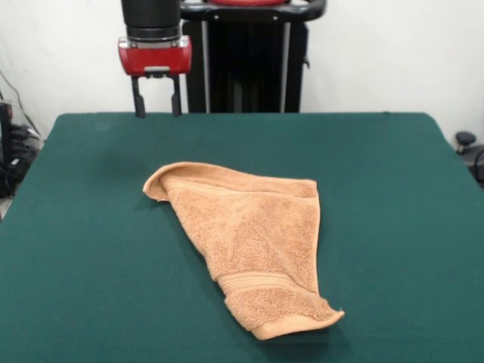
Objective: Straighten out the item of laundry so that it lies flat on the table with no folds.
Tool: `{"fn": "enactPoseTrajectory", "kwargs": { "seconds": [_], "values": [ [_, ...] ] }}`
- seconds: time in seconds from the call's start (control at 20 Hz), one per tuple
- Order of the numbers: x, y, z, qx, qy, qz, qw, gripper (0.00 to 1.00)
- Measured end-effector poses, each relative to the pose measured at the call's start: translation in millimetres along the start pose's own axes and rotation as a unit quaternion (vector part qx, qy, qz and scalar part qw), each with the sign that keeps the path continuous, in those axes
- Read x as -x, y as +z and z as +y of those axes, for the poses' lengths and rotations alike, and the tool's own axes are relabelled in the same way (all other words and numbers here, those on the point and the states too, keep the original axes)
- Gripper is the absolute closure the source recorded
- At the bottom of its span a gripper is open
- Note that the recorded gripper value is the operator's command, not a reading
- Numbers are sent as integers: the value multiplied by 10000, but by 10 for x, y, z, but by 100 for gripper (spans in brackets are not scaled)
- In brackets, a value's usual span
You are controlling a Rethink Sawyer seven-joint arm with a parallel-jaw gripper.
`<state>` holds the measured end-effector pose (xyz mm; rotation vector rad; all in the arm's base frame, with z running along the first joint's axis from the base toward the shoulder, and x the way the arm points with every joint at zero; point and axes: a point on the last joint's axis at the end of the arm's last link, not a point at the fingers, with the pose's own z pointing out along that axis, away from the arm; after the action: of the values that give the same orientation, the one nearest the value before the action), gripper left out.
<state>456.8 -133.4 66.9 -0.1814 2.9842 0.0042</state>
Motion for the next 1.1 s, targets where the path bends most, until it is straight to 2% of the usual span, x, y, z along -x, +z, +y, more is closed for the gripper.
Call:
{"fn": "enactPoseTrajectory", "kwargs": {
  "seconds": [1.1],
  "values": [
    [103,47,-39,12,-45,-69,10000,0]
  ]
}}
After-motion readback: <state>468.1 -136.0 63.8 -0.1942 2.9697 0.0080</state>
